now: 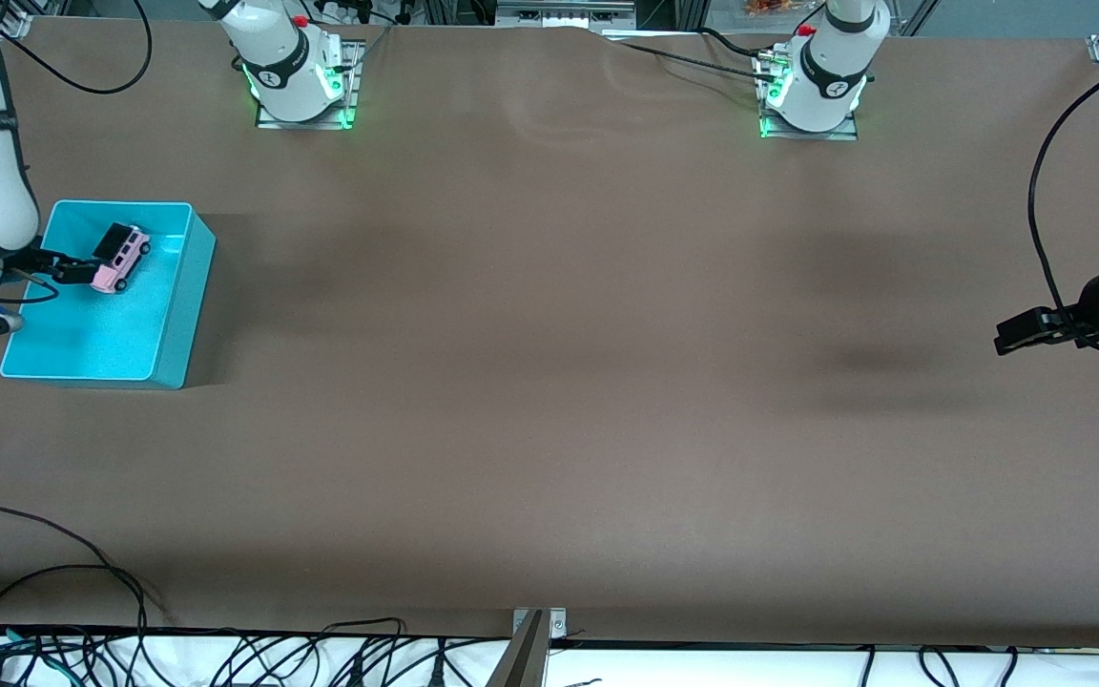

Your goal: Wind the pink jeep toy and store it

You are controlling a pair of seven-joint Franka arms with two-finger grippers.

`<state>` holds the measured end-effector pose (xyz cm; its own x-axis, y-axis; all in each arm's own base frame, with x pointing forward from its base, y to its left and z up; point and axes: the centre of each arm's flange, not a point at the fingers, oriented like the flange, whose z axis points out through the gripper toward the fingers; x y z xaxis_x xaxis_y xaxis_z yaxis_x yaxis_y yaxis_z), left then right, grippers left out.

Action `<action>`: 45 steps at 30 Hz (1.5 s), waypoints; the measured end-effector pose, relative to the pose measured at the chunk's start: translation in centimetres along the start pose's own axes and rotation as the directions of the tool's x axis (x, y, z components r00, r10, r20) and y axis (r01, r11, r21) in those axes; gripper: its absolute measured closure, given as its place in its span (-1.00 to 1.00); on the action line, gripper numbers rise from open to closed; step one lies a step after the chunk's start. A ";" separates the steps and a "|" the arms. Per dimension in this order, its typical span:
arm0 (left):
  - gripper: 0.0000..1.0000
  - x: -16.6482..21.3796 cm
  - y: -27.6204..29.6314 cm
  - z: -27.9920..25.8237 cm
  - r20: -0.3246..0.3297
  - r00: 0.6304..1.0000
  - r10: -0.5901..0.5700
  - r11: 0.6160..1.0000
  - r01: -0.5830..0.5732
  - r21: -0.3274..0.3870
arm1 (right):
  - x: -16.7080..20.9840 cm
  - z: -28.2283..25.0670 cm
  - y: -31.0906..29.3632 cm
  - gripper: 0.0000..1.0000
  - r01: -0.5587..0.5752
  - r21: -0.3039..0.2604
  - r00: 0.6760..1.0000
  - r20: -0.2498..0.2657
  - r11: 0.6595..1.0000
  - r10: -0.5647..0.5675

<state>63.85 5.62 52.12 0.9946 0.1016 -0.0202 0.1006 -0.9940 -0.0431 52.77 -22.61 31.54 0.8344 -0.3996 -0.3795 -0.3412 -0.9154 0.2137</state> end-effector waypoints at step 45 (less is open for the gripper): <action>-1.00 0.0 0.0 0.0 0.001 1.000 0.000 1.000 0.000 0.000 | -16.2 -26.9 -11.3 -1.00 0.202 0.233 0.934 -0.338 0.951 -0.116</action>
<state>63.84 5.62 52.07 0.9946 0.1016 -0.0211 0.1006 -0.9940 -0.0431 54.79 -4.50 59.50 0.9652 -0.2504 -0.0754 -0.2563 -0.9630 -0.0830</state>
